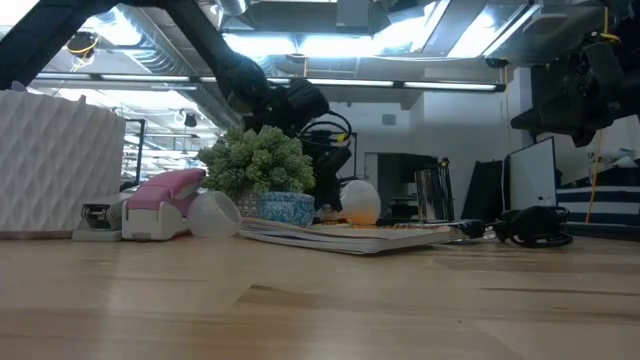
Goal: Screw lightbulb
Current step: Insert the lightbulb into the silver lamp socket
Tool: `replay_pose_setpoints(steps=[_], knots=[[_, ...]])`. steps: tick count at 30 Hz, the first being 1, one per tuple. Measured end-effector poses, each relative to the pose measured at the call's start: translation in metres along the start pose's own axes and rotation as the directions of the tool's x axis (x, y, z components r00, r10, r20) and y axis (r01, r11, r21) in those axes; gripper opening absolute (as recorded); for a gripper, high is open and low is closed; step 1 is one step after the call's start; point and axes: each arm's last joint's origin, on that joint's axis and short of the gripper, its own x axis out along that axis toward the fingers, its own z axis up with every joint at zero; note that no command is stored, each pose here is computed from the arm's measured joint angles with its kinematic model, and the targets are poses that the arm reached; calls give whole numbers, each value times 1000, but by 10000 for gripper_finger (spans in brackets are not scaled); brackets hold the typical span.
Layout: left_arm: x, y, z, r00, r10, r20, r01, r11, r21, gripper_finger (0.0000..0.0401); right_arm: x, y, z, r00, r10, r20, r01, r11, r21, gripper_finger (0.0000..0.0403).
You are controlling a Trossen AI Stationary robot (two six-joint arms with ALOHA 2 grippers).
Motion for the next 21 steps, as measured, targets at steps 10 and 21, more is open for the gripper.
replay_pose_setpoints(steps=[10, 21], knots=[[-6, -16, 17, 995, -92, 32, 92, 996, 4, 150, 0, 0, 0, 1000, 0, 0, 0, 1000, 0, 5], [-9, -40, -7, 978, -152, -143, 163, 984, 72, 150, 0, 0, 0, 1000, 1, 0, -1, 1000, 0, 5]])
